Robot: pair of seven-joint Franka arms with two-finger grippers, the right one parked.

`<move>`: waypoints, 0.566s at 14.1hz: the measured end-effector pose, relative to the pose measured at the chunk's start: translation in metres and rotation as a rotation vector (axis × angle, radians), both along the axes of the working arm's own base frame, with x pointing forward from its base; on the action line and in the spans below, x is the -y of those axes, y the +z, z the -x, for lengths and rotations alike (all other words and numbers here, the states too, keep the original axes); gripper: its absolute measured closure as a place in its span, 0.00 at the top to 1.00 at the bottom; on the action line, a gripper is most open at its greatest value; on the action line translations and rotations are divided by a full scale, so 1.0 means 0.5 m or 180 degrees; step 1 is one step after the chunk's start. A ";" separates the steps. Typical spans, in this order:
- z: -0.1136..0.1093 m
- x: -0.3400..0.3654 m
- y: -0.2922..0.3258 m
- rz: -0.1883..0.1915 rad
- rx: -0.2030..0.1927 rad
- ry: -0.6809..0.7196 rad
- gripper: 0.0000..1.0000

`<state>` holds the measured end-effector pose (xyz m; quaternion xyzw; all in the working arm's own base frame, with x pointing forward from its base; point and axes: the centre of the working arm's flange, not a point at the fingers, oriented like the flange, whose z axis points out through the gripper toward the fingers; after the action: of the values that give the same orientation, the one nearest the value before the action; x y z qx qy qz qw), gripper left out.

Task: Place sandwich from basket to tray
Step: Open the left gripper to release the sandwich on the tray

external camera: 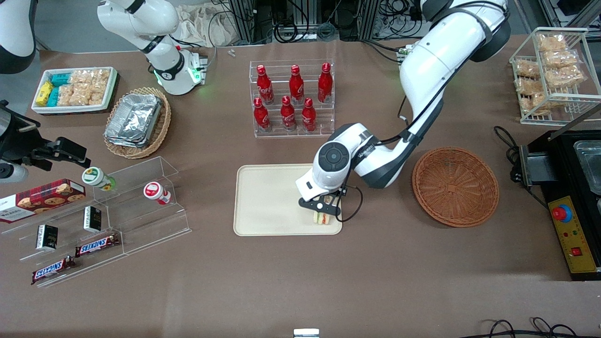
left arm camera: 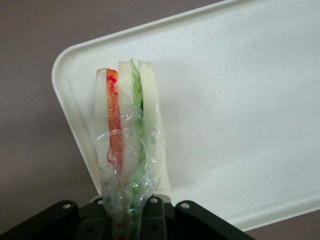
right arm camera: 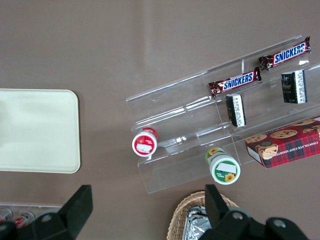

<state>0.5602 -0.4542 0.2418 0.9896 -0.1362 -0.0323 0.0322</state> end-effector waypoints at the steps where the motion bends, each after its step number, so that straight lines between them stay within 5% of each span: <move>1: -0.002 0.000 -0.013 0.0003 -0.0021 0.0019 0.19; 3: -0.006 -0.001 -0.019 0.0006 -0.0027 0.0042 0.25; 8: -0.050 -0.030 0.048 -0.0011 0.0096 0.0218 0.72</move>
<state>0.5851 -0.4393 0.2656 0.9941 -0.1027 -0.0165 0.0296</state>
